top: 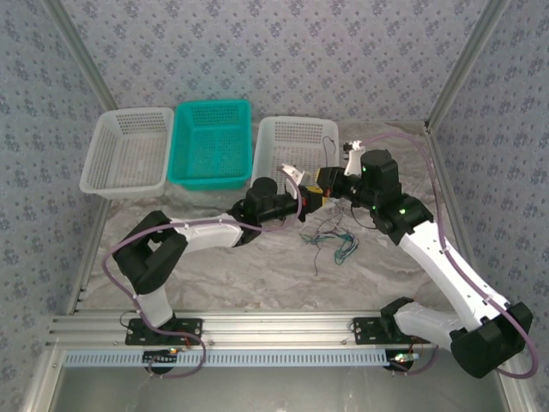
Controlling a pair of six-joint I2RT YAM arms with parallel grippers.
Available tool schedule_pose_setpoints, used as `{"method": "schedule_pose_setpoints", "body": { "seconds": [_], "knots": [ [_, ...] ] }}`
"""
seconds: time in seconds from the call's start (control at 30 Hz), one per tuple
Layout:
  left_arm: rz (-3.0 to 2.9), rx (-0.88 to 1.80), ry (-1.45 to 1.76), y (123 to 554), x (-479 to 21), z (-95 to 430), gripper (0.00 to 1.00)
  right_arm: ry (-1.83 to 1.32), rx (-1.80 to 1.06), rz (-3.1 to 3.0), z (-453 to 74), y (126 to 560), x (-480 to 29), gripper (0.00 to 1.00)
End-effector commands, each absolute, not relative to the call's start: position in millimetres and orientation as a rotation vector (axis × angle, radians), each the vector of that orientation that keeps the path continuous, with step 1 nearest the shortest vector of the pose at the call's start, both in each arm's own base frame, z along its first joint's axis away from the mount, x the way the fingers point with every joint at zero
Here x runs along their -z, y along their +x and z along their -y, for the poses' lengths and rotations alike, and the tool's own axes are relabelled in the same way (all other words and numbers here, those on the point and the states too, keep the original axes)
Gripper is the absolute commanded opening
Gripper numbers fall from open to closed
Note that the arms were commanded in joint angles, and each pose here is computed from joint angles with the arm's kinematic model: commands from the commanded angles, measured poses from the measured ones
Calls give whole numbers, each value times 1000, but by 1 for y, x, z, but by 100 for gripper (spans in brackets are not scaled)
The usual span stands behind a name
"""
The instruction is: Untangle the cables
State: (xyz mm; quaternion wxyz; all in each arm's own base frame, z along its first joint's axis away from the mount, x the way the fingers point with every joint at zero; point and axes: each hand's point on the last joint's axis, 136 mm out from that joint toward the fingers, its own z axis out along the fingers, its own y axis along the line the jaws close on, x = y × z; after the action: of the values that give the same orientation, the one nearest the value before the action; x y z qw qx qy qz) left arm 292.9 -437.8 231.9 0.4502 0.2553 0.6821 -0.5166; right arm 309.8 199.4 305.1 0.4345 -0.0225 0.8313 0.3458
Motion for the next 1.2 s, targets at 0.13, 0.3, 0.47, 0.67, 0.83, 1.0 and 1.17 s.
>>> {"method": "schedule_pose_setpoints", "body": {
  "seconds": [0.13,0.3,0.47,0.67,0.83,1.0,1.17],
  "knots": [
    [-1607,1342,555,288,-289,431,0,32,-656,-2123,-166,308,-263,64],
    [-1655,1330,537,291,-285,432,0,117,-594,-2100,-139,294,-243,84],
    [-1659,1362,509,293,-289,434,0,180,-551,-2105,-114,276,-217,85],
    [-1641,1422,515,287,-297,436,0,-27,-851,-1963,-158,262,-226,96],
    [-1646,1444,535,284,-298,439,0,-71,-908,-1873,-169,269,-244,100],
    [-1626,1466,541,280,-308,439,0,-112,-756,-1916,-164,286,-228,99],
    [-1607,1489,549,277,-319,439,0,-119,-763,-1956,-174,301,-216,69]
  ]
}}
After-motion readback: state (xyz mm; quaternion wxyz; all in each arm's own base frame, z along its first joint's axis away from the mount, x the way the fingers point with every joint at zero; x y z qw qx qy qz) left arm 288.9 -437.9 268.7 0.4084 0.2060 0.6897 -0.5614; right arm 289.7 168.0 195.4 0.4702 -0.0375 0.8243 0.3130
